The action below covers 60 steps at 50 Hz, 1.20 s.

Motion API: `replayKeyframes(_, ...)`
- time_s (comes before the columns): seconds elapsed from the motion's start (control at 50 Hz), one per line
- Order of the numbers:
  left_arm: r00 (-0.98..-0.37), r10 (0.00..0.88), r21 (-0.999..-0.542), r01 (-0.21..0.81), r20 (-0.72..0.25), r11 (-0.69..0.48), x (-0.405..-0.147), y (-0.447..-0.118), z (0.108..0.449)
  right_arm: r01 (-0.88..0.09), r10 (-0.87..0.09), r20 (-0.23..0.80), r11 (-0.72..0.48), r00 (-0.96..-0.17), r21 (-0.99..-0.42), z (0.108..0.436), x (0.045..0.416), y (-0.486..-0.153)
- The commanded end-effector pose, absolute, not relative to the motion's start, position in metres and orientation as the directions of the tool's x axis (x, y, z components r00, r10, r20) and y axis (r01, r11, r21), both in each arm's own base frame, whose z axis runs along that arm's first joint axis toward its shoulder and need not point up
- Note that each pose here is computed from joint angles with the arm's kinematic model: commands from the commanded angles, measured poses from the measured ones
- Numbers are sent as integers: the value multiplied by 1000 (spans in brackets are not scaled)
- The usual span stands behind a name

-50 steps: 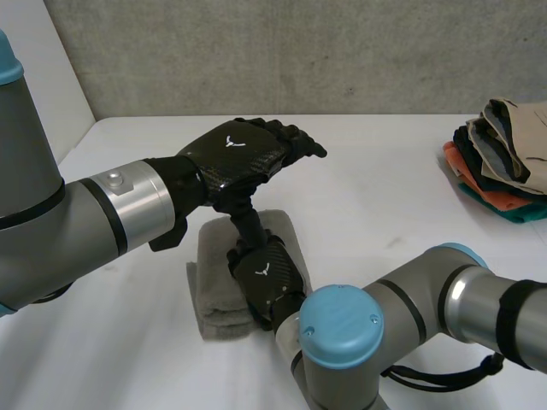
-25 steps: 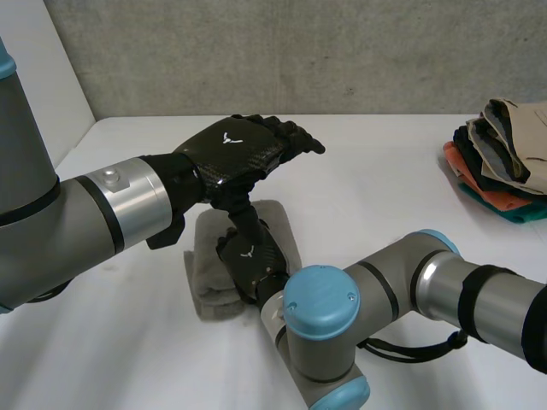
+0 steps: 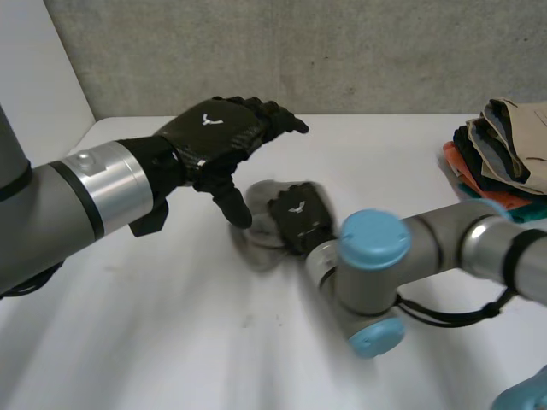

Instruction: Fold the laundry.

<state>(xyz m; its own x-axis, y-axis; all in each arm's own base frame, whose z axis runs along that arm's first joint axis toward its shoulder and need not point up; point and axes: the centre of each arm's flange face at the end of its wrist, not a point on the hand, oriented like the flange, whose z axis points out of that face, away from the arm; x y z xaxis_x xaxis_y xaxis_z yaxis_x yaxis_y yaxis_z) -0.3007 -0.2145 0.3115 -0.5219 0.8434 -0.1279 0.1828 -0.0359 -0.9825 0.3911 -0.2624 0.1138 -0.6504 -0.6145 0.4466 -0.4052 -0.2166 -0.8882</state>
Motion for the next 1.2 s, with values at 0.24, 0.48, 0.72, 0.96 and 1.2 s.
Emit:
replayKeyframes(0.24,-564,819,-990,140,-102,-27,-289,-221,324,-408,-525,541,-357,-657,-841,170,312,-342)
replayKeyframes(0.48,-565,819,-990,140,-99,-23,-289,-221,323,-253,-271,549,-672,-790,-696,314,269,-406)
replayKeyframes(0.72,-561,822,-990,141,-98,-23,-291,-220,321,-271,-134,519,-728,-844,-629,373,153,-468)
replayKeyframes(0.96,-557,825,-990,143,-96,-19,-293,-221,316,-298,-239,547,-632,-802,-715,296,65,-500)
replayKeyframes(1.2,-556,826,-989,146,-91,-11,-295,-224,309,-290,-288,487,-524,-824,-801,211,6,-504)
